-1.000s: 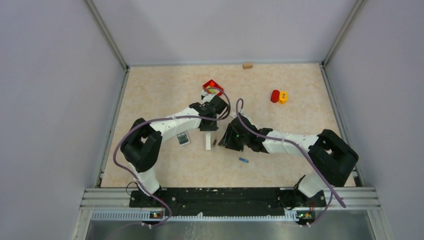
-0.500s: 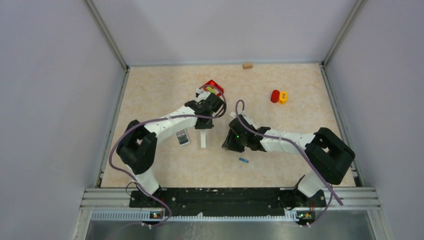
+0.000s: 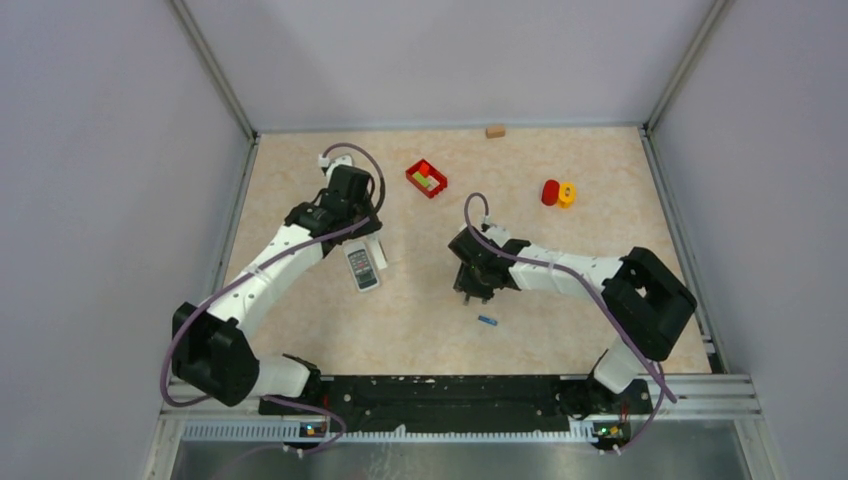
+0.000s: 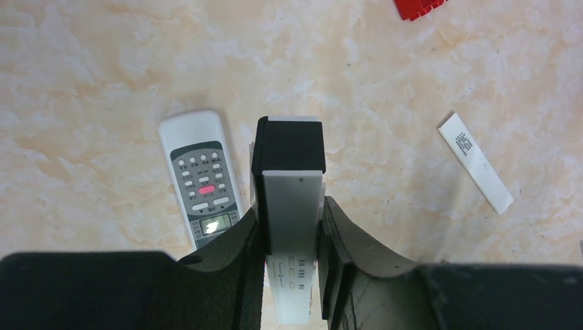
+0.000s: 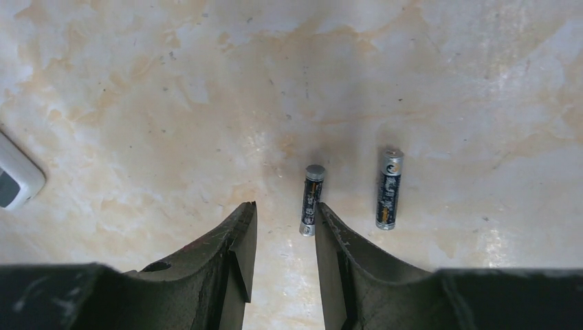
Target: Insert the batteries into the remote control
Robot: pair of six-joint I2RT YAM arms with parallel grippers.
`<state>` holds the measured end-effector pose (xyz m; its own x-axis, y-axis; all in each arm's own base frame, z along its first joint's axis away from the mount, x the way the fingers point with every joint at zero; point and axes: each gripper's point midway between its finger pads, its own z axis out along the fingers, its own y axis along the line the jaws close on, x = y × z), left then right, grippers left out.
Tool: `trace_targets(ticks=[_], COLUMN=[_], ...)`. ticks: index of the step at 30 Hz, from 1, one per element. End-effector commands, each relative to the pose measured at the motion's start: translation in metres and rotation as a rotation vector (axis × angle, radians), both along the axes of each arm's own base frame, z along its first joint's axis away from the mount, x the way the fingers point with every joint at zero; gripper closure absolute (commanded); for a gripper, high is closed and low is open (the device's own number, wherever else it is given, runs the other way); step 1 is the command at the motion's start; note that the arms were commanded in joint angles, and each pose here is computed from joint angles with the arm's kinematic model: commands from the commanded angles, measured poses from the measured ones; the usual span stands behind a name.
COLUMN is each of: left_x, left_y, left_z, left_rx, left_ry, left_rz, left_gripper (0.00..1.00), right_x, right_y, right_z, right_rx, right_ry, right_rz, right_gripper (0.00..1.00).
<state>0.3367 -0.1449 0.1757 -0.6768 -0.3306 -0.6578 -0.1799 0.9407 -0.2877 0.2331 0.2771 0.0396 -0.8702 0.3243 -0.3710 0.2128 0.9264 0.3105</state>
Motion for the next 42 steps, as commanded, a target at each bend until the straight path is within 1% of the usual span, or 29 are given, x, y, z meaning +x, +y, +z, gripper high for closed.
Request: trace_targets(ticks=[1,8,14,17,22,23,25,28,31,34,35,38,42], left_x=[0.004,0.005,0.004,0.004,0.001,0.0,-0.001,-0.009,-0.025,-0.036,-0.038,-0.043,-0.046], left_y=[0.002,0.004,0.002,0.002,-0.004,-0.008,-0.02,-0.052,-0.086,-0.109,-0.116,-0.127,-0.133], left_z=[0.008,0.006,0.004,0.004,0.006,0.006,0.007,0.013,0.024,0.036,0.044,0.053,0.057], left_rx=[-0.06,-0.089,-0.103,-0.105,-0.129,-0.142,-0.179,-0.289,-0.456,-0.612,-0.661,-0.75,-0.787], left_ry=[-0.045,-0.05,-0.048,-0.051,-0.058,-0.059,-0.066,-0.07,-0.074,-0.095,-0.12,-0.138,-0.135], left_rz=[-0.017,-0.02,-0.03,-0.034,-0.072,-0.091,-0.162,-0.329,-0.5,-0.616,-0.654,-0.715,-0.74], left_gripper=[1.0,1.0,1.0,1.0,1.0,1.0,1.0,1.0,1.0,1.0,1.0,1.0,1.0], right_x=[0.0,-0.01,-0.009,-0.008,-0.005,-0.003,0.002,0.012,0.016,0.01,0.005,-0.013,-0.03], right_y=[-0.004,-0.006,-0.003,-0.002,-0.001,-0.001,0.0,0.006,0.006,0.009,0.013,0.025,0.037], right_z=[0.003,-0.009,-0.014,-0.017,-0.015,-0.011,0.001,0.037,0.082,0.132,0.146,0.175,0.193], right_rx=[-0.06,-0.083,-0.098,-0.109,-0.119,-0.12,-0.115,-0.064,-0.015,0.088,0.128,0.22,0.286], right_ry=[0.003,0.049,0.057,0.064,0.053,0.04,0.003,-0.099,-0.216,-0.341,-0.372,-0.403,-0.367], right_rz=[-0.022,-0.019,-0.017,-0.009,0.003,0.008,0.024,0.095,0.163,0.268,0.32,0.46,0.563], right_gripper=[0.63,0.64,0.7,0.76,0.98,1.0,1.0,1.0,1.0,1.0,1.0,1.0,1.0])
